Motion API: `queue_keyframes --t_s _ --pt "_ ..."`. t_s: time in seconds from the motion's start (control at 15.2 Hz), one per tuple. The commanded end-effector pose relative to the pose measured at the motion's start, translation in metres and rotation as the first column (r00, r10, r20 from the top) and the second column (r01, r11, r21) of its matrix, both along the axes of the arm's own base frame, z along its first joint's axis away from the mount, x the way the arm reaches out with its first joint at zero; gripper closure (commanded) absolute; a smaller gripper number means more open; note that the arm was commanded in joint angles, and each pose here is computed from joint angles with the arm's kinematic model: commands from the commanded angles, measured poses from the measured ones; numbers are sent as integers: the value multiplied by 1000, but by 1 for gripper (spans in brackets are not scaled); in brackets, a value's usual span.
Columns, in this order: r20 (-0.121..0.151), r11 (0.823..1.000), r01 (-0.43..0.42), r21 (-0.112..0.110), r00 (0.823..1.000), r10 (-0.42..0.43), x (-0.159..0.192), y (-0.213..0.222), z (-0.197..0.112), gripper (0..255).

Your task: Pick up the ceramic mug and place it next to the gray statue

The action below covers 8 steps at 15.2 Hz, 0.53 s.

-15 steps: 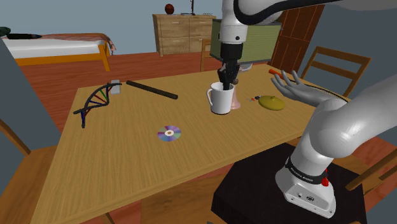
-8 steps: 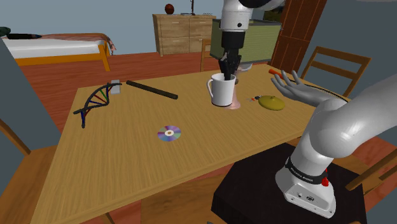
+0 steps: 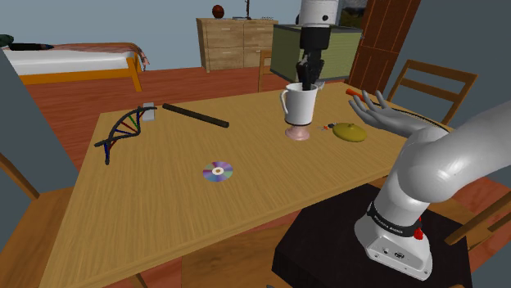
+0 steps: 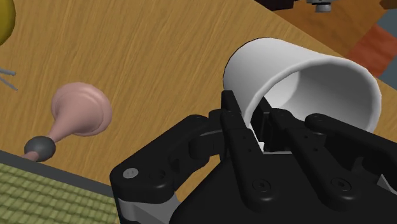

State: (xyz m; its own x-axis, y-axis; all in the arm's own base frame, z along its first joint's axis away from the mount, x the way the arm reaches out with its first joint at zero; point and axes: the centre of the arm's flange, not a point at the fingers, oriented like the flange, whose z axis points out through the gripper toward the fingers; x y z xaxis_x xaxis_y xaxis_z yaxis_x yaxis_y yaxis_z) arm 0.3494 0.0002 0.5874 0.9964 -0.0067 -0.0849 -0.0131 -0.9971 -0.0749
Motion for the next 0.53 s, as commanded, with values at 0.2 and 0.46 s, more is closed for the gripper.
queue_keyframes --t_s 0.2,0.46 --pt "0 1000 -1 0 1000 1 -40 -51 -1 255" --pt "0 1000 -1 0 1000 1 -70 -94 -1 255"
